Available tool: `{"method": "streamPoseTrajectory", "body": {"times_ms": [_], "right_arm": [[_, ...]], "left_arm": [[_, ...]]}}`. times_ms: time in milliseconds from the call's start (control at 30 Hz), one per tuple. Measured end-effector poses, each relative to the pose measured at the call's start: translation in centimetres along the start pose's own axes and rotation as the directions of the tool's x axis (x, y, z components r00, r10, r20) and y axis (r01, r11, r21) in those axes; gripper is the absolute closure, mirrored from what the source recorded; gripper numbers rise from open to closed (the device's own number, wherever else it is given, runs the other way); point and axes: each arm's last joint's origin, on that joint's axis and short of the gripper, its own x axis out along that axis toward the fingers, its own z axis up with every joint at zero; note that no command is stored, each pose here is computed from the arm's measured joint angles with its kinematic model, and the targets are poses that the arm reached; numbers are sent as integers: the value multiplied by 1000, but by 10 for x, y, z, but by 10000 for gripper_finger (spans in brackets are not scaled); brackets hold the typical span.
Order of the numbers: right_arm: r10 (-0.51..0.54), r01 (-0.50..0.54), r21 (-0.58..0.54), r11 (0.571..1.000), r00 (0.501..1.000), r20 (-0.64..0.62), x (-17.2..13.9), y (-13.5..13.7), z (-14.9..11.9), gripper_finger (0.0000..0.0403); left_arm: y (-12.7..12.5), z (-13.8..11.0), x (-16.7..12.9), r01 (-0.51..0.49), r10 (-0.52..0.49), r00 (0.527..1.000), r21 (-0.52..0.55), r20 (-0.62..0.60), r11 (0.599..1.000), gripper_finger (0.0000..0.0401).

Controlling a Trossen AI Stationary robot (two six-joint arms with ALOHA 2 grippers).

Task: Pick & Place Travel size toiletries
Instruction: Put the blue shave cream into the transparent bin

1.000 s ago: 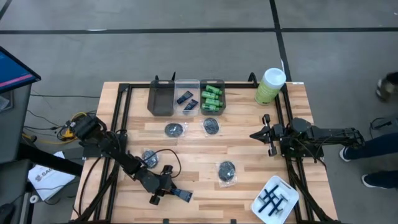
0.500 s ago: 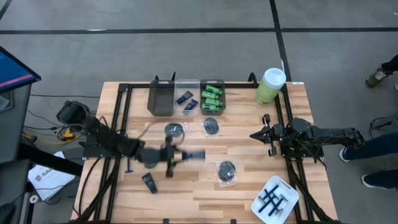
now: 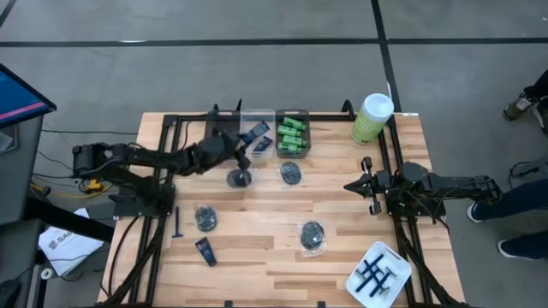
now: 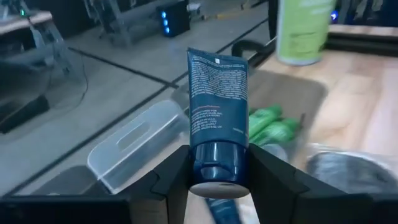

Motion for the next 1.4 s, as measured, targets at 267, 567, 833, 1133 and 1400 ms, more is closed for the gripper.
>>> {"method": "streamPoseTrajectory", "body": {"times_ms": [267,567,833,1133,1400], "right_arm": [[0,0,0,1000,1000,0,0,0,0,403],[0,0,0,1000,1000,0,0,0,0,403],[0,0,0,1000,1000,0,0,0,0,403],[0,0,0,1000,1000,1,0,0,0,403],[0,0,0,1000,1000,1,0,0,0,403]], "left_arm": [[15,-21,25,24,-24,994,-4,-104,1000,266],[14,-27,29,24,-22,991,10,-130,1000,233],[2,-18,16,151,-156,982,-48,-103,987,153],[-51,-5,-79,553,-546,816,-17,-187,833,129],[-92,-18,-173,845,-815,525,34,-247,534,128]]}}
